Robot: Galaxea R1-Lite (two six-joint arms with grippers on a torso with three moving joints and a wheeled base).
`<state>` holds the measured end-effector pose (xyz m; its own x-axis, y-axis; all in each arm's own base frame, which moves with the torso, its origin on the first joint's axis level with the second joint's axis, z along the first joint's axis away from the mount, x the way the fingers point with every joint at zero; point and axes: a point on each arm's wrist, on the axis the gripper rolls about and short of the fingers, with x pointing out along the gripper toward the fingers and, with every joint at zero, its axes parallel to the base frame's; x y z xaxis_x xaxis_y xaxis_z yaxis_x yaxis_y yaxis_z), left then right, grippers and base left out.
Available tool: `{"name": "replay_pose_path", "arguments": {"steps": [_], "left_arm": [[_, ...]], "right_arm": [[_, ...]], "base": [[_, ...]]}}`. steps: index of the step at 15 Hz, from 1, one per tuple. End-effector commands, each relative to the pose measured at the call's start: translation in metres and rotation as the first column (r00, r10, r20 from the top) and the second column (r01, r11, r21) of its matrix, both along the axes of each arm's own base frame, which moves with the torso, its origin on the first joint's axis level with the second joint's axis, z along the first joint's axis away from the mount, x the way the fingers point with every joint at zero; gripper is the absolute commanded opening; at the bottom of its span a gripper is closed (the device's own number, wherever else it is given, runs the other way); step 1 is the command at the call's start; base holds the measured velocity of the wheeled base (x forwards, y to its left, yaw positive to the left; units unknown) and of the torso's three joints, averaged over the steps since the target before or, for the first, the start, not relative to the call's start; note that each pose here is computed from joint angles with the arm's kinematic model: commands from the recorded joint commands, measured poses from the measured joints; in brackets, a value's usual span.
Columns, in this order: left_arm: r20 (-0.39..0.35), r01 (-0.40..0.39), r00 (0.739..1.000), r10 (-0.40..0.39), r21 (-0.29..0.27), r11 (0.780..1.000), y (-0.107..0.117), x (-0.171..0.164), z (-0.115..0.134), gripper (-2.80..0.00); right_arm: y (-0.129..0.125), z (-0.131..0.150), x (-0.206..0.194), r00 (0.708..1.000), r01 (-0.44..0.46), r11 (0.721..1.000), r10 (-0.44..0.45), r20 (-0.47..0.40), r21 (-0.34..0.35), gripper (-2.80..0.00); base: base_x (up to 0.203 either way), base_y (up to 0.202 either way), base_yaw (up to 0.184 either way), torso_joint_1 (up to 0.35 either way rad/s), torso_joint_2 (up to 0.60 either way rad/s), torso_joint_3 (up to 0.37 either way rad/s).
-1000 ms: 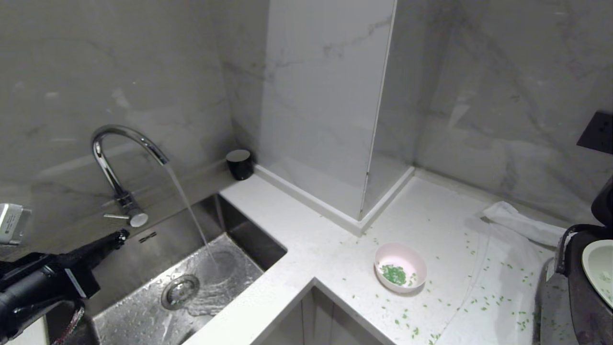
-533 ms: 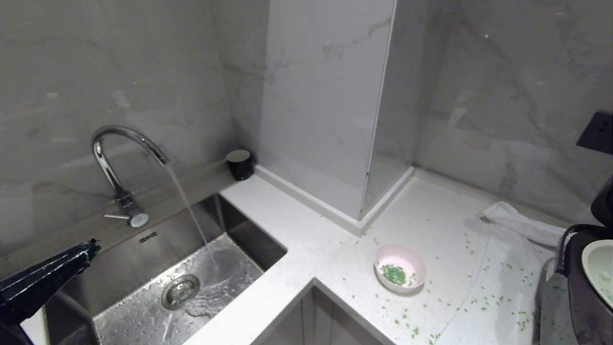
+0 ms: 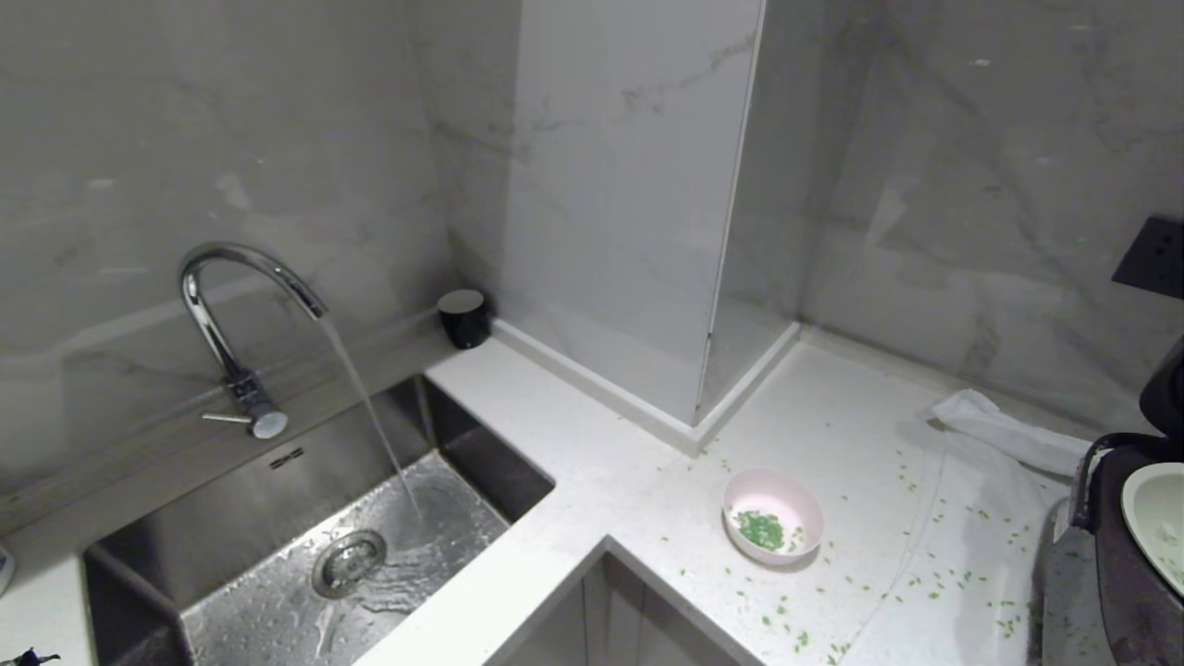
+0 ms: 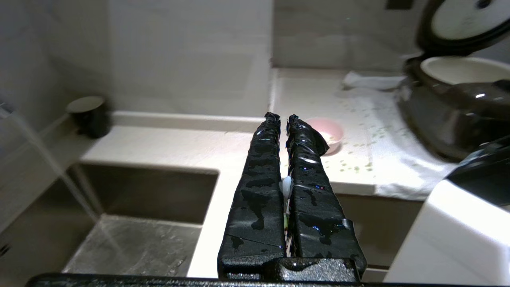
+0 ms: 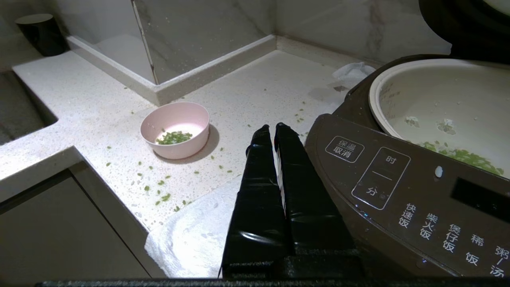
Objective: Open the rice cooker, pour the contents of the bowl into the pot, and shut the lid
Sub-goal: Pick up the bowl on the table
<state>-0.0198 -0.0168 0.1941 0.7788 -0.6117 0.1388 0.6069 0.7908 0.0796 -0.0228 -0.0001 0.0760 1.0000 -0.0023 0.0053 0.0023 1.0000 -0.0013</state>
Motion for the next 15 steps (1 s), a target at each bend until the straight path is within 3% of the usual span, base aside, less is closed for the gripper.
{"name": "replay_pose_path", "arguments": {"steps": [1, 3, 4, 6, 8, 9, 15], "left_arm": [[0.05, -0.028, 0.998, 0.027, 0.03, 0.999, 0.001, -0.008, -0.009, -2.8], [0.051, 0.019, 0.998, -0.02, 0.031, 0.999, 0.003, -0.01, -0.008, -2.8], [0.044, -0.012, 0.999, 0.01, 0.03, 0.999, 0.003, -0.012, -0.013, -2.8], [0.028, -0.19, 0.982, 0.189, 0.02, 0.982, 0.005, -0.011, -0.028, -2.8], [0.007, -0.391, 0.92, 0.391, 0.015, 0.92, 0.01, -0.008, -0.041, -2.8], [-0.005, -0.428, 0.904, 0.428, 0.019, 0.904, 0.011, -0.008, -0.051, -2.8], [-0.149, -0.482, 0.856, 0.495, 0.121, 0.868, 0.013, 0.005, -0.106, -2.8]], "right_arm": [[0.0, 0.0, 0.0, 1.0, -0.001, 1.0, 0.001, -0.001, 0.0, -2.8], [0.0, 0.0, 0.0, 1.0, 0.001, 1.0, -0.001, -0.001, 0.0, -2.8], [0.0, 0.0, 0.0, 1.0, 0.001, 1.0, -0.001, -0.001, 0.0, -2.8], [0.0, 0.0, 0.0, 1.0, 0.001, 1.0, -0.001, -0.001, 0.0, -2.8], [0.0, 0.0, 0.0, 1.0, 0.001, 1.0, -0.001, -0.001, 0.0, -2.8], [0.0, 0.0, 0.0, 1.0, 0.001, 1.0, -0.001, -0.001, 0.0, -2.8], [0.0, 0.0, 0.0, 1.0, 0.001, 1.0, -0.001, -0.001, 0.0, -2.8]], "base": [[0.0, 0.0, 0.0, 0.0, 0.0, 0.0], [0.0, 0.0, 0.0, 0.0, 0.0, 0.0], [0.0, 0.0, 0.0, 0.0, 0.0, 0.0], [0.0, 0.0, 0.0, 0.0, 0.0, 0.0], [0.0, 0.0, 0.0, 0.0, 0.0, 0.0], [0.0, 0.0, 0.0, 0.0, 0.0, 0.0], [0.0, 0.0, 0.0, 0.0, 0.0, 0.0]]}}
